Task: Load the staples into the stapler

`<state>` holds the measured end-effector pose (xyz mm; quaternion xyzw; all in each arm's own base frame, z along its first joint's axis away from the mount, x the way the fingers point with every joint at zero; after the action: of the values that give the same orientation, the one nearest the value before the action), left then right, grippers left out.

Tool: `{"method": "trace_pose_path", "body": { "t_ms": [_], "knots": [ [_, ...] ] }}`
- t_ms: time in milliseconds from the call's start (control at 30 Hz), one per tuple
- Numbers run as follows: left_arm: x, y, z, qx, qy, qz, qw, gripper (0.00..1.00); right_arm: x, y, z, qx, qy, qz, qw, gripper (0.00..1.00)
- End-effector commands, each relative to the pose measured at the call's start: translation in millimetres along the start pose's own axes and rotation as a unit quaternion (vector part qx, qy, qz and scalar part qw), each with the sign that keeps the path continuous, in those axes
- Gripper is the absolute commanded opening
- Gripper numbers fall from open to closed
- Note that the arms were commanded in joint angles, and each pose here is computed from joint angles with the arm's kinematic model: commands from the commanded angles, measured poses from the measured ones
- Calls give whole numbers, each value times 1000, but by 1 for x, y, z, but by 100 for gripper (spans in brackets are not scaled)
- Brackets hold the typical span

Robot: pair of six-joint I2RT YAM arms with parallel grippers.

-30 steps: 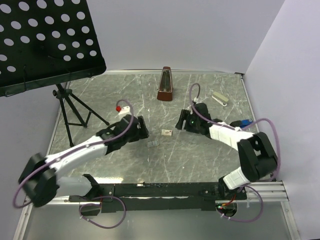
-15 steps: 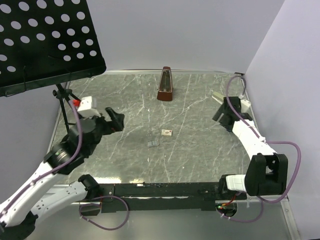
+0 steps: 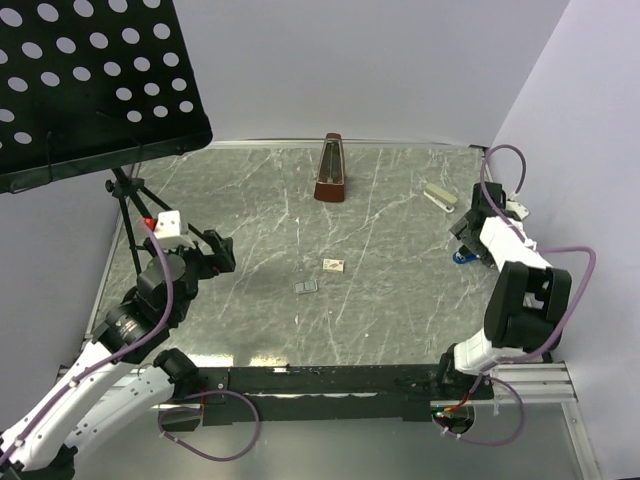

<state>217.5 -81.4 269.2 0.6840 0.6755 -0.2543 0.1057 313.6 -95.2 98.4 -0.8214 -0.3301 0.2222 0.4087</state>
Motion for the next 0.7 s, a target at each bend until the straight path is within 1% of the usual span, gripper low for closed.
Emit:
{"method": "trace_pose_path", "body": {
  "t_ms": [0, 100, 200, 233, 300, 333, 400, 433, 467, 500, 567, 600, 667],
  "knots": [
    [-11, -4, -17, -28, -15, 37, 999, 99, 5, 14, -18, -4, 18, 1, 1000, 94],
    [-11, -4, -18, -27, -17, 43, 999, 99, 8, 25, -16, 6, 14, -4, 1000, 86],
    [-11, -4, -17, -26, -16, 45, 999, 99, 9, 34, -12, 15, 6, -2, 1000, 75],
    [-12, -4, -17, -26, -15, 46, 998, 99, 8, 37, -10, 19, 3, 1, 1000, 67],
    [-11, -3, -16, -25, -15, 45, 999, 99, 7, 37, -6, 26, -4, 3, 1000, 54],
    [-11, -3, -16, -24, -13, 45, 999, 100, 7, 35, -6, 24, -5, -1, 1000, 45],
    [-11, -2, -15, -23, -13, 46, 999, 99, 7, 30, 3, 26, -17, -9, 999, 33],
    [-12, -1, -15, -22, -12, 46, 999, 100, 7, 22, 1, 15, -17, -17, 1000, 24],
    [-12, -1, -14, -20, -12, 46, 999, 99, 14, 16, 6, 11, -35, -28, 999, 20],
    [-12, -1, -14, -20, -11, 47, 999, 99, 15, 12, 13, 13, -46, -31, 998, 14],
    [-14, 0, -13, -16, -10, 50, 999, 100, 22, -2, 18, 4, -66, -49, 997, 8],
    [-14, 0, -12, -15, -8, 53, 998, 99, 31, -9, 28, 4, -88, -63, 994, 5],
    [-14, 1, -11, -12, -5, 53, 999, 99, 42, -23, 34, -8, -115, -86, 990, 3]
  ]
}}
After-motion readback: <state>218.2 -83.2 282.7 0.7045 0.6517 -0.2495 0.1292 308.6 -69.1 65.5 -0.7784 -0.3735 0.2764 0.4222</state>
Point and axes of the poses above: each gripper's point midway between its finger pads, its own y axis out along the fingers, its own x axis along the line the jaws close on, z = x × y, the point moved 2 cm from there along -y, back along the fingers, and after that the axes turned 14 degrees about -y, right-handed, at the moved point
